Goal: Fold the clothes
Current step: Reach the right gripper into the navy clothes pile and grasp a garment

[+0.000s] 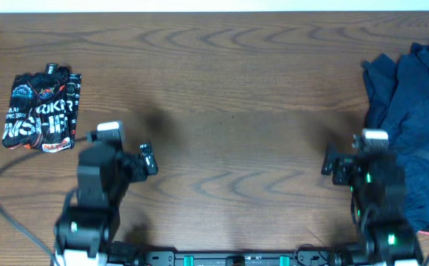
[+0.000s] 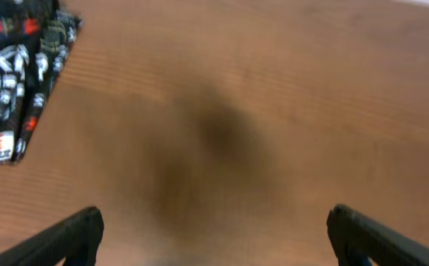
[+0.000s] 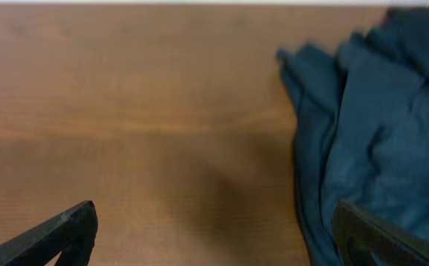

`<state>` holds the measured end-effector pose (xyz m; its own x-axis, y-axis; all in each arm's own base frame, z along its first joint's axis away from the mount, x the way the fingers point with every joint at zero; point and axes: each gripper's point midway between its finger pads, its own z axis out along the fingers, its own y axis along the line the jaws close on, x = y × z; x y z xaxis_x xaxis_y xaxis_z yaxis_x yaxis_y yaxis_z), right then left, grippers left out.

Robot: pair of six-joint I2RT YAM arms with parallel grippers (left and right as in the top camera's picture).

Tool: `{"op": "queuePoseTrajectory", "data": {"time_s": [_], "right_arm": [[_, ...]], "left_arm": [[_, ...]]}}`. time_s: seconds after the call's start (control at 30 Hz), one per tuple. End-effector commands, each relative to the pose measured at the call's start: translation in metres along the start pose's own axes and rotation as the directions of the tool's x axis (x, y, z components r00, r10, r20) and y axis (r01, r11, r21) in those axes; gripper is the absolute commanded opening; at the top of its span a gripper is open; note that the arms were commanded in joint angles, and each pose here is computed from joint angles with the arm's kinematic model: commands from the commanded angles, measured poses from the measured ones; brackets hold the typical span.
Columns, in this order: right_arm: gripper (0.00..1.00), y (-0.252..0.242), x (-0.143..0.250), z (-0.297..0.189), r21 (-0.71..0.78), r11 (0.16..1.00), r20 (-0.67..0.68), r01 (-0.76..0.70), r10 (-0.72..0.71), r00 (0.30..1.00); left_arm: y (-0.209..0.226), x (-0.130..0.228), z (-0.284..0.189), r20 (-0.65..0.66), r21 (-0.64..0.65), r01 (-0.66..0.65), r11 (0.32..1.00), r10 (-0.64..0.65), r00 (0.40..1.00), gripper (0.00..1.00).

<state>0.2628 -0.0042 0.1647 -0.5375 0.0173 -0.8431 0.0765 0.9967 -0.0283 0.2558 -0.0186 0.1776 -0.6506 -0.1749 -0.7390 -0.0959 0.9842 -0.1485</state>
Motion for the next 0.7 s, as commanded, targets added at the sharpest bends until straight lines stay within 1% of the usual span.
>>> {"op": "queuePoseTrajectory", "data": {"time_s": [0.0, 0.1, 0.2, 0.33, 0.43, 0.57, 0.6, 0.67], "right_arm": [[0.99, -0.009, -0.009, 0.016, 0.050, 0.999, -0.138, -0.013, 0.020, 0.990], [0.99, -0.006, -0.013, 0.032, 0.035, 0.999, -0.281, -0.002, 0.012, 0.960], [0.99, -0.006, -0.027, 0.053, 0.047, 0.999, -0.338, 0.010, 0.007, 0.941], [0.99, -0.033, -0.049, 0.082, 0.188, 0.982, -0.291, 0.020, 0.036, 0.956], [0.99, -0.067, -0.054, 0.102, 0.292, 0.955, -0.240, -0.048, 0.122, 0.963], [0.96, -0.113, -0.032, 0.127, 0.394, 0.903, -0.234, -0.169, 0.276, 0.932], [0.94, -0.118, -0.026, 0.133, 0.395, 0.901, -0.244, -0.179, 0.291, 0.925], [0.86, -0.128, -0.010, 0.142, 0.402, 0.895, -0.276, -0.195, 0.322, 0.906]], "left_arm": [[-0.002, -0.014, 0.004, -0.086, -0.028, -0.006, 1.000, 0.004, 0.996, 0.98], [-0.002, -0.013, 0.010, -0.176, -0.050, -0.015, 0.999, 0.006, 0.984, 0.98], [-0.001, -0.007, 0.017, -0.229, -0.062, -0.020, 0.998, 0.006, 0.973, 0.98], [-0.001, -0.005, 0.021, -0.243, -0.066, -0.022, 0.998, 0.006, 0.970, 0.98], [-0.001, -0.006, 0.021, -0.241, -0.066, -0.022, 0.998, 0.006, 0.971, 0.98], [-0.001, -0.006, 0.021, -0.241, -0.066, -0.022, 0.998, 0.006, 0.971, 0.98], [-0.001, -0.006, 0.021, -0.241, -0.066, -0.022, 0.998, 0.006, 0.971, 0.98], [-0.001, -0.006, 0.021, -0.241, -0.066, -0.022, 0.998, 0.006, 0.971, 0.98]]}}
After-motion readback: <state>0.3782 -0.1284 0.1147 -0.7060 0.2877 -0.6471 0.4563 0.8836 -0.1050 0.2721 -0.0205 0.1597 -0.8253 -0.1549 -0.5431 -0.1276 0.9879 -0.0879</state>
